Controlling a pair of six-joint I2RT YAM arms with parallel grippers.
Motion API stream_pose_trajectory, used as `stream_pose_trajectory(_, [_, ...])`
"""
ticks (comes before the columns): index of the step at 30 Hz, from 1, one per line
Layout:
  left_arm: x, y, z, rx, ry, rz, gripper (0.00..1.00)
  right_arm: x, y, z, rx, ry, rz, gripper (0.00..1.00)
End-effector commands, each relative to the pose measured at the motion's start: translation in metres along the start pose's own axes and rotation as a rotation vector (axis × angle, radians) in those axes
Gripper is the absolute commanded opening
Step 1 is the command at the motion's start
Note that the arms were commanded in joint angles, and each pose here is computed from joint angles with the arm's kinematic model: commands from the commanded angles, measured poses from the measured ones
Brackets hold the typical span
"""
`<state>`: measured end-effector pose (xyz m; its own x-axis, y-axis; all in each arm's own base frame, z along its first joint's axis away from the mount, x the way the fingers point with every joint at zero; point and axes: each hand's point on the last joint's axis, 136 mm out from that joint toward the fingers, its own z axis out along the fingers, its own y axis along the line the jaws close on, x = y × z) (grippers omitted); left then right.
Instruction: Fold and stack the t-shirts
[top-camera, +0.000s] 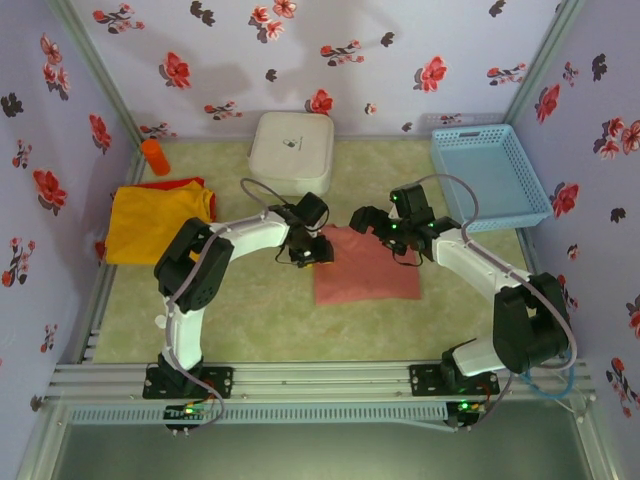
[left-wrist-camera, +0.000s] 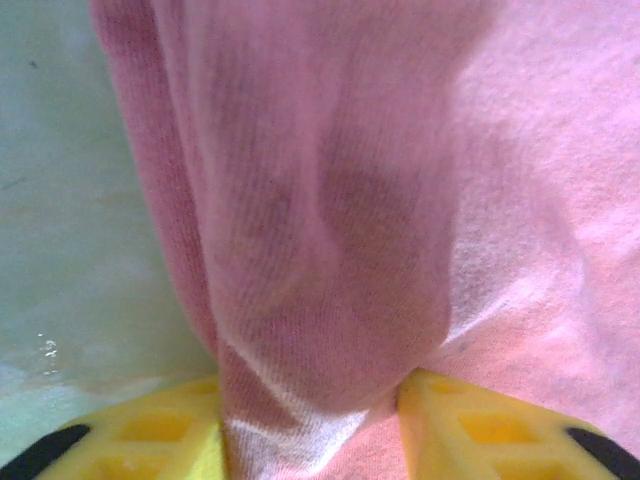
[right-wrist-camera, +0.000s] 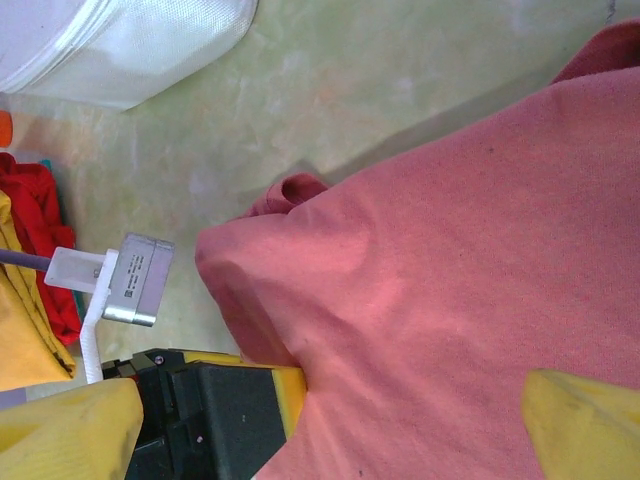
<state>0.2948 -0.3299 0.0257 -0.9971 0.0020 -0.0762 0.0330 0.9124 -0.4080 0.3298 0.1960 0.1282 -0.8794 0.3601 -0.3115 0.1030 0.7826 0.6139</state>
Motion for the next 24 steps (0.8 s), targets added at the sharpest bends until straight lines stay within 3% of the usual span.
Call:
stream_pose_trajectory(1, [0.007, -0.016, 0.018, 0.071, 0.030, 0.014, 0.37, -0.002, -0.004, -0.005, 0.009, -0.014, -0.009, 0.97])
stream_pose_trajectory(10, [0.006, -0.013, 0.016, 0.052, 0.013, 0.011, 0.15, 0.000, -0.008, -0.003, 0.015, -0.008, -0.004, 0.97])
stream_pose_trajectory(16, [0.000, -0.001, -0.001, -0.040, -0.033, 0.049, 0.00, 0.002, -0.010, -0.002, 0.018, -0.006, -0.003, 0.97])
stream_pose_trajectory(24, [-0.008, 0.018, -0.060, -0.200, -0.150, 0.247, 0.00, -0.001, -0.011, -0.006, 0.018, -0.019, -0.001, 0.96])
